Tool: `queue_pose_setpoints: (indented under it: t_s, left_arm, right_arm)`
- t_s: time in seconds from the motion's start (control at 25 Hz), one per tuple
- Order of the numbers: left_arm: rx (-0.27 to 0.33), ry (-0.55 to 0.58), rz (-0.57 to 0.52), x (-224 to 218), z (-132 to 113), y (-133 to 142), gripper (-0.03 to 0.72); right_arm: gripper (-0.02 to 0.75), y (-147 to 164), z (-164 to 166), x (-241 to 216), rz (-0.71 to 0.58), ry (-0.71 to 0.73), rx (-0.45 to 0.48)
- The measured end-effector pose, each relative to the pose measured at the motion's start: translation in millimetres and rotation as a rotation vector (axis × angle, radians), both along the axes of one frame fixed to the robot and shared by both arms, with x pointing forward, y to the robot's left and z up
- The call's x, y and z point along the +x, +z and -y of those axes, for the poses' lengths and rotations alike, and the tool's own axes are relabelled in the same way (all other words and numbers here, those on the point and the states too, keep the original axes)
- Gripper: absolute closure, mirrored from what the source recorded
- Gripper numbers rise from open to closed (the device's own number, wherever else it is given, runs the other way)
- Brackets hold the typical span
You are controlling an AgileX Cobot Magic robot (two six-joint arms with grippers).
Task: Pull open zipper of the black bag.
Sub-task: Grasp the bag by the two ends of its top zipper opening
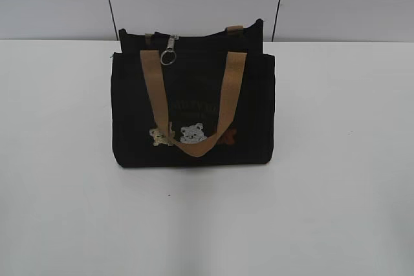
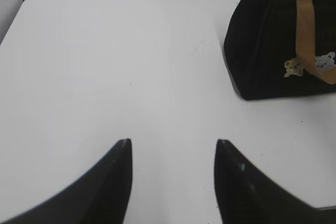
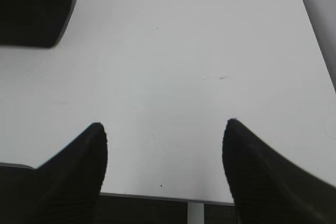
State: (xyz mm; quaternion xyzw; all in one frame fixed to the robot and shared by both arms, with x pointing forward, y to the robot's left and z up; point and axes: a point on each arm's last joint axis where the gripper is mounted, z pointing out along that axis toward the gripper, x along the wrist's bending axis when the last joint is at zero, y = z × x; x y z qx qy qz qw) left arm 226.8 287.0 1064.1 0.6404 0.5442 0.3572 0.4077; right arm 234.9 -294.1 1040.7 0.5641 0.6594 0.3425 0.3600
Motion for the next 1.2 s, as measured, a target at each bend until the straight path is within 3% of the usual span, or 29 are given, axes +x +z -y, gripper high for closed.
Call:
queue_pose_setpoints:
  t_s: [0.52,0.68,0.84,1.04,1.2]
  left_arm:
    - [-0.008,-0.006,0.001,0,1,0,0.311]
    - [-0.066,-0.044,-0.025,7,6,6,0.312]
    - [-0.136,-0.084,-0.067,31,11,29,0.313]
    - [-0.119,-0.121,-0.092,76,12,42,0.313]
    - [-0.078,-0.222,-0.088,110,18,41,0.314]
  right_arm:
    - [0.218,0,0,0,0.000,0.000,0.000]
    - [0.218,0,0,0,0.000,0.000,0.000]
    - [0.218,0,0,0,0.000,0.000,0.000]
    - [0.218,0,0,0,0.000,0.000,0.000]
    - [0.218,0,0,0,0.000,0.000,0.000]
